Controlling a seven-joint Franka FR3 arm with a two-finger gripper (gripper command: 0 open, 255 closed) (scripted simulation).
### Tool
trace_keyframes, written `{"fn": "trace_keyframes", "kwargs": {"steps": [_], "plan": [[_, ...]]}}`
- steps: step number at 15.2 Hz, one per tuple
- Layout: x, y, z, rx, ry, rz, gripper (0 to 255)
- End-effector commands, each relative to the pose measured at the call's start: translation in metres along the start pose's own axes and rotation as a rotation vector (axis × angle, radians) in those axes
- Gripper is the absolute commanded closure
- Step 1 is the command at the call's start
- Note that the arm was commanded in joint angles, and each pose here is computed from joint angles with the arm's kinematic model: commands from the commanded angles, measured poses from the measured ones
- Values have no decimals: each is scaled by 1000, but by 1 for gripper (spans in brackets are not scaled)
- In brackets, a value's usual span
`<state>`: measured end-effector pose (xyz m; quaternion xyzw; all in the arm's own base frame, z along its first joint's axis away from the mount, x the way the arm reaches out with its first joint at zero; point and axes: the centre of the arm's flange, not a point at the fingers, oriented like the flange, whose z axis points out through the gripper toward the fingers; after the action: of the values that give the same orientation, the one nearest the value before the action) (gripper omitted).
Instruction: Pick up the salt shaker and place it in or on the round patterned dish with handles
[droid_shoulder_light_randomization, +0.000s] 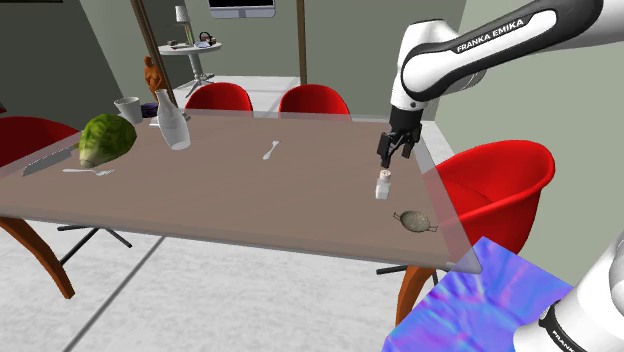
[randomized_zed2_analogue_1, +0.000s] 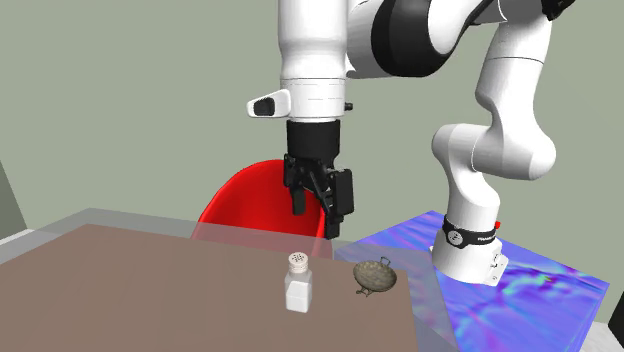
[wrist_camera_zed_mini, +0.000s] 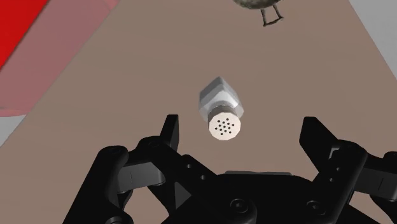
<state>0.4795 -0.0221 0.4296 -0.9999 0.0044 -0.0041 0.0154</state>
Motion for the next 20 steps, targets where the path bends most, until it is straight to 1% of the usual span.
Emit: {"fn": "trace_keyframes", "kwargs": {"steps": [1,2,9,17,18,20], "plan": [[19,4,20,-8,-3,13,0],[20,4,21,-9,-3,14,0],[20,4,61,-9,-3,14,0],[20,4,61,-9,-3,14,0],[20,4,61,-9,-3,14,255],[20,4,61,-9,-3,14,255]]}}
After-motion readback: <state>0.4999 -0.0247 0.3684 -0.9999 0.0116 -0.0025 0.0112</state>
